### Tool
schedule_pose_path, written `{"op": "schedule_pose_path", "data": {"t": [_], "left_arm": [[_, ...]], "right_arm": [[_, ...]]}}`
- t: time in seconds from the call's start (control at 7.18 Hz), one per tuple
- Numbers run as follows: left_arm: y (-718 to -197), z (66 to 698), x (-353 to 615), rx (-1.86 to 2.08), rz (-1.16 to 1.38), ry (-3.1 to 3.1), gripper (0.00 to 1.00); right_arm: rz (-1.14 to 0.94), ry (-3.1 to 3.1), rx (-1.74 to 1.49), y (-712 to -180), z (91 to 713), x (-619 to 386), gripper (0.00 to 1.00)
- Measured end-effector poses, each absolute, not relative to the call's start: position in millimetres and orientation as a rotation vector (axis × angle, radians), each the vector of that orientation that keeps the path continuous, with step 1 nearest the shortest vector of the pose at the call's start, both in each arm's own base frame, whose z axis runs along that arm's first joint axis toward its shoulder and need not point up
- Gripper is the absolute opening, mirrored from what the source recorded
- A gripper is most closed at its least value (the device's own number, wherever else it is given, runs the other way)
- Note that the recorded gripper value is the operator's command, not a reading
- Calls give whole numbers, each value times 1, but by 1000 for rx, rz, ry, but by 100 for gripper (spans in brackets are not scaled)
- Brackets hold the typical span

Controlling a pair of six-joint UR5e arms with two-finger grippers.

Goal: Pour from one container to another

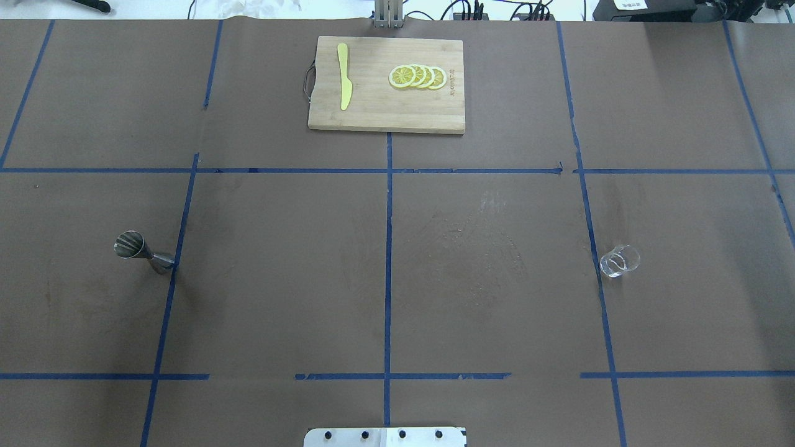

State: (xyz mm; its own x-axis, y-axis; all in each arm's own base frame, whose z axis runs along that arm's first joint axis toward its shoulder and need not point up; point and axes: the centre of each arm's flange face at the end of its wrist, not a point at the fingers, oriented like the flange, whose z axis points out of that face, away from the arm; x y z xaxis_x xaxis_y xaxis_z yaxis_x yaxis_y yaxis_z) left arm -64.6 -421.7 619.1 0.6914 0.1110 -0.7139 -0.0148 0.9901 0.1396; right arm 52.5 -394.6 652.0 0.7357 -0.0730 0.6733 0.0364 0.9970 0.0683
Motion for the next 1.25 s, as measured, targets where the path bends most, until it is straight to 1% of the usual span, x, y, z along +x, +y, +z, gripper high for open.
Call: {"op": "schedule_pose_path", "data": {"t": [0.7,1.25], "left_arm": [[-430,615,-64,161,87,802,100],[-438,611,-60,272,142,799,100]], "right_arm": [[-61,-745,57,-395,648,52,100],[-65,-767,82,-405,634,50,100]]}}
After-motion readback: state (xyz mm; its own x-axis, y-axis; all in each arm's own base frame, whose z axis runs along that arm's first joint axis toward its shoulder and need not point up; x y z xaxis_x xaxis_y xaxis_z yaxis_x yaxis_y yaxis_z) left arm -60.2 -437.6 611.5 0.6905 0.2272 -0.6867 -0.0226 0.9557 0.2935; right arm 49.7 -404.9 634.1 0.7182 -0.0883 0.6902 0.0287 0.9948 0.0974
